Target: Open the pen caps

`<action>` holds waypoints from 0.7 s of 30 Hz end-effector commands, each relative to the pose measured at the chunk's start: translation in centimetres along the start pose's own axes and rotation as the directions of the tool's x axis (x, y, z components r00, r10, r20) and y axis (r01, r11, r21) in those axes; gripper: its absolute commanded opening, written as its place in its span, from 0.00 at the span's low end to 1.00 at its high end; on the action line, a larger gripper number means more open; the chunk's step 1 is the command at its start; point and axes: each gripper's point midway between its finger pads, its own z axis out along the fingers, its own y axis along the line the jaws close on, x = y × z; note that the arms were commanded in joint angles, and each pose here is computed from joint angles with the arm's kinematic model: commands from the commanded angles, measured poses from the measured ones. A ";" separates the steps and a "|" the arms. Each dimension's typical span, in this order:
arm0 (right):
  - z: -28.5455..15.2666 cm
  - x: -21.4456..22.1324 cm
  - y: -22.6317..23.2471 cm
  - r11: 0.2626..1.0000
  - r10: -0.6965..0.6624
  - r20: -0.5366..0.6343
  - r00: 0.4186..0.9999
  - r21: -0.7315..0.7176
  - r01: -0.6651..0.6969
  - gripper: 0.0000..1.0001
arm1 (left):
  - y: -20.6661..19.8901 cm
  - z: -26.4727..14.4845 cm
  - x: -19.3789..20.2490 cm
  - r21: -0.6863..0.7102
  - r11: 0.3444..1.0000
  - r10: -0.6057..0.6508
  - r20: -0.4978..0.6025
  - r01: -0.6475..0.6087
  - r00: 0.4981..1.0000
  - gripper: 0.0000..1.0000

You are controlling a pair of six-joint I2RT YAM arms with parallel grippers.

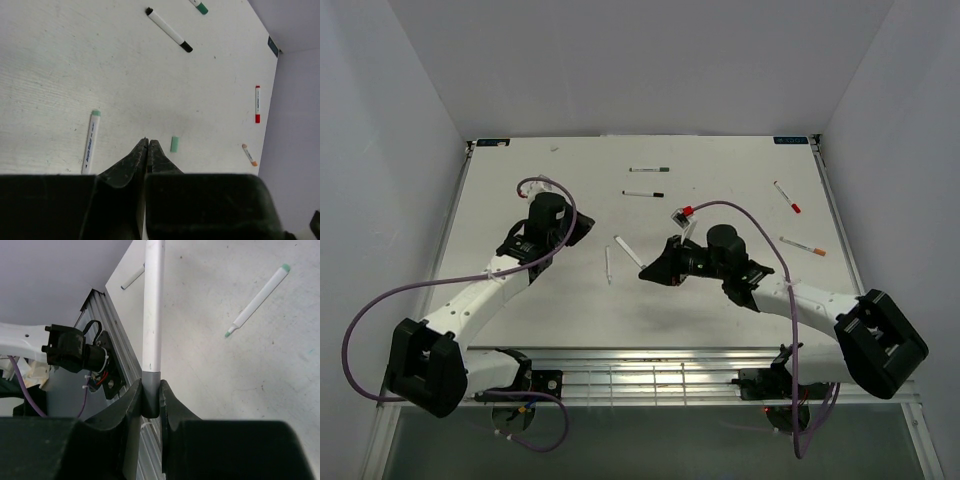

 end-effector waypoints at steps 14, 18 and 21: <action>0.8 -2.5 -2.0 0.988 -0.050 0.018 0.999 0.149 0.046 0.08 | -4.4 -3.8 6.0 0.266 0.964 0.033 -0.236 0.032 0.971 0.85; 1.2 -3.5 -1.5 0.989 -0.062 0.036 0.997 0.137 0.057 0.08 | -4.3 -3.0 7.7 0.254 0.964 0.006 -0.306 0.075 0.952 0.87; 1.4 -3.7 -1.4 0.991 -0.057 0.038 0.998 0.127 0.052 0.08 | -4.5 -2.8 8.5 0.255 0.962 -0.009 -0.328 0.097 0.945 0.87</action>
